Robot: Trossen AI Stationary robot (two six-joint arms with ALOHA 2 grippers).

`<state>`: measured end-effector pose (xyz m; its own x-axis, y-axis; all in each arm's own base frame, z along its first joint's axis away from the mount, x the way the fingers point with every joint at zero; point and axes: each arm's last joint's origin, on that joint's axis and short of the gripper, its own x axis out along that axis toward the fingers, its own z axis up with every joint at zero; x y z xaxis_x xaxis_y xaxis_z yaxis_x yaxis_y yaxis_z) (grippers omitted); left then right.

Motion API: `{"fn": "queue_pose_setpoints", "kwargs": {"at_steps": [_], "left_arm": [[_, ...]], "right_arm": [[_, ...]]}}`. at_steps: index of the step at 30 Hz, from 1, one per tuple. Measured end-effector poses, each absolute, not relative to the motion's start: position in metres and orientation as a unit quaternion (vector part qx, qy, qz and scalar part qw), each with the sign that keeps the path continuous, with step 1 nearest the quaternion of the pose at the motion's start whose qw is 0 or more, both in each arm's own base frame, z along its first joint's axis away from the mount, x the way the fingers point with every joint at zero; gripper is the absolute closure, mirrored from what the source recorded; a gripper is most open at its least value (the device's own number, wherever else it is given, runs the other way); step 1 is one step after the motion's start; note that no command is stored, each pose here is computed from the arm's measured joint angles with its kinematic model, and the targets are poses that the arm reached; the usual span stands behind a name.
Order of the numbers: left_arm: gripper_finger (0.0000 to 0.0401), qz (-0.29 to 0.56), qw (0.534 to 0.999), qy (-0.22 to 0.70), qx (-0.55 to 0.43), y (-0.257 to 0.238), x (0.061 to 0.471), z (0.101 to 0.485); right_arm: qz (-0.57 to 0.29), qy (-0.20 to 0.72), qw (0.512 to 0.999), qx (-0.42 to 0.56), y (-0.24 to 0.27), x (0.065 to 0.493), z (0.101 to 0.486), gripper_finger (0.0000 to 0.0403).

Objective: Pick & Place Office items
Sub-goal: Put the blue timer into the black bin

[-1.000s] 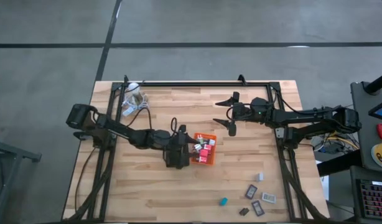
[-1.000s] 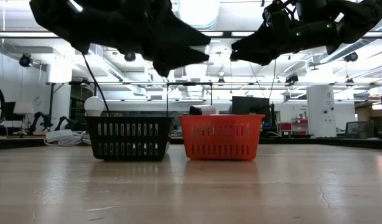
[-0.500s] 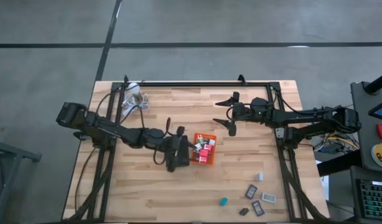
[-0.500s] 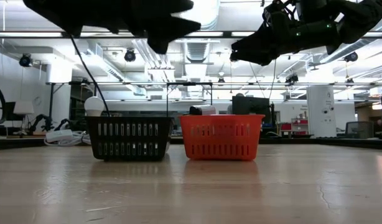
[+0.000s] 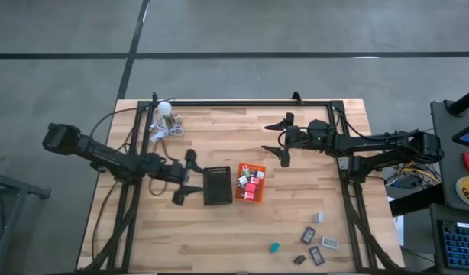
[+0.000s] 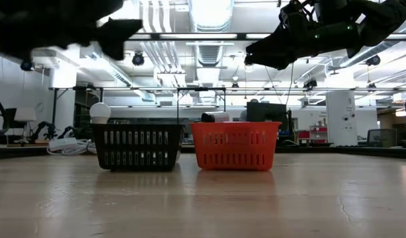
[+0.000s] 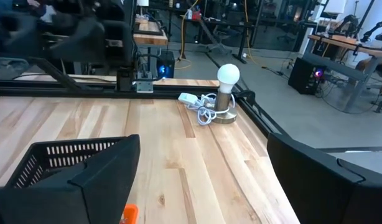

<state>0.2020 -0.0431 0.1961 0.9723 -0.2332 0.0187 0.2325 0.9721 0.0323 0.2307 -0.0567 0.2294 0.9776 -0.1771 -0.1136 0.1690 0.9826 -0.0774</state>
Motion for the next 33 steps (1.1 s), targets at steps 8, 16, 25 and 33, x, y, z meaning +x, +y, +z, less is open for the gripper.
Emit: {"fn": "queue_pose_setpoints", "kwargs": {"at_steps": [8,16,25,33], "left_arm": [[0.0148,-0.106,0.992,-0.065,0.009,-0.032,0.153,0.173],[0.0149,-0.105,0.993,-0.041,0.035,-0.03,0.141,0.169],[0.0149,-0.104,0.992,-0.045,0.05,-0.027,0.129,0.174],[0.0149,-0.058,0.996,-0.03,0.058,-0.022,0.116,0.173]], "right_arm": [[-0.087,0.06,0.994,-0.034,-0.057,0.231,0.229,0.0062],[-0.087,0.06,0.994,-0.034,-0.057,0.231,0.229,0.0053],[-0.087,0.06,0.994,-0.034,-0.057,0.231,0.229,0.0062],[-0.087,0.06,0.994,-0.034,-0.057,0.231,0.229,0.0053]]}}
